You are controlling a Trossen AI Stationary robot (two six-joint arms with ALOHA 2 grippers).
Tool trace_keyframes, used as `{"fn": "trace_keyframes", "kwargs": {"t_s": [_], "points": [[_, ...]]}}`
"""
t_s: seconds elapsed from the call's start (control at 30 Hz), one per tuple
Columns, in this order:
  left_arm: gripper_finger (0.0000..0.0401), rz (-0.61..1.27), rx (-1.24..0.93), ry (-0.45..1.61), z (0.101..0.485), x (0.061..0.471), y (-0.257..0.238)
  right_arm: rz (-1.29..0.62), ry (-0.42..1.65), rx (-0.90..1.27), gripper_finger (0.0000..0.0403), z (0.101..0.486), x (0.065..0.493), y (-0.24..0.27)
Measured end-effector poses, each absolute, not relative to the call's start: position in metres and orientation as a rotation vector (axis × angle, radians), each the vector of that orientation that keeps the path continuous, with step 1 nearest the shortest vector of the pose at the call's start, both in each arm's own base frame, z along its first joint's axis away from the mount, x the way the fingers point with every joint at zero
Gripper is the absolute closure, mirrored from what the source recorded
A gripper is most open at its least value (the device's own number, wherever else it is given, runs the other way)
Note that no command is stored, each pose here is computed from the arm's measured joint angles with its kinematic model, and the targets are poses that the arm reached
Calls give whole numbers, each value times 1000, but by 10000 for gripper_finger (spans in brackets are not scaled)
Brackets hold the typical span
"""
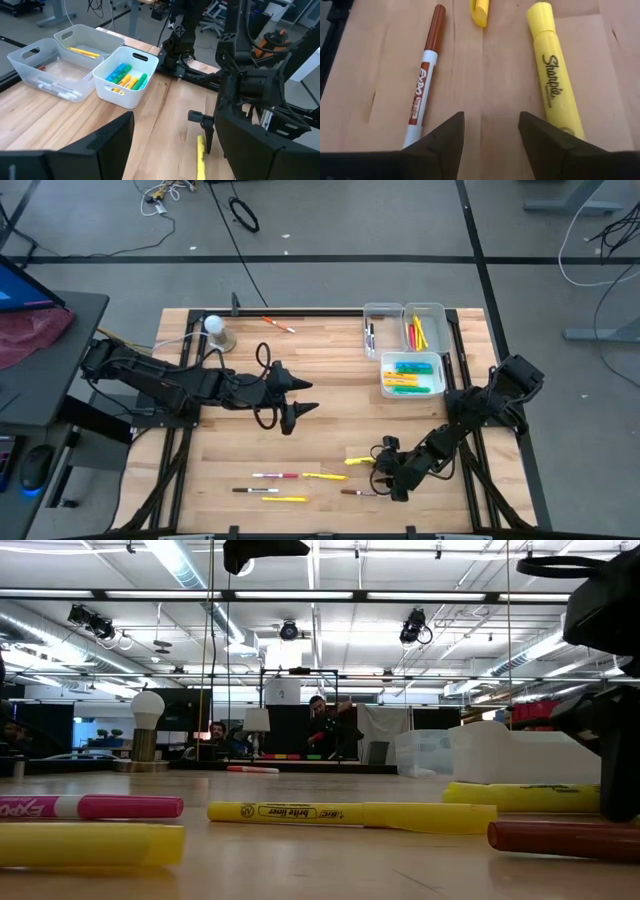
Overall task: Pick & Place Markers
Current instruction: Put the yellow highlighter pen into the white bin
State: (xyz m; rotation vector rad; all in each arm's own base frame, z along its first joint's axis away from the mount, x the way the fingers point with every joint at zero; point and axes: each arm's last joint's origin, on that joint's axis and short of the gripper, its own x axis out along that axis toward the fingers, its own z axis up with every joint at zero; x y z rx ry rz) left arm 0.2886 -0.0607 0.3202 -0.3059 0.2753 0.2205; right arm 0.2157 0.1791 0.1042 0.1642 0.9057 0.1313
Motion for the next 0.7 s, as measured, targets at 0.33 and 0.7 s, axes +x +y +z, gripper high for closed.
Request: {"fn": "trace_keyframes", "kwargs": {"t_s": [0.33,0.7], "points": [[120,222,-305,278,320,289,-60,156,866,57,210,101,215,177],[120,223,-305,280,320,288,-60,281,783,143,231,126,222,186]]}}
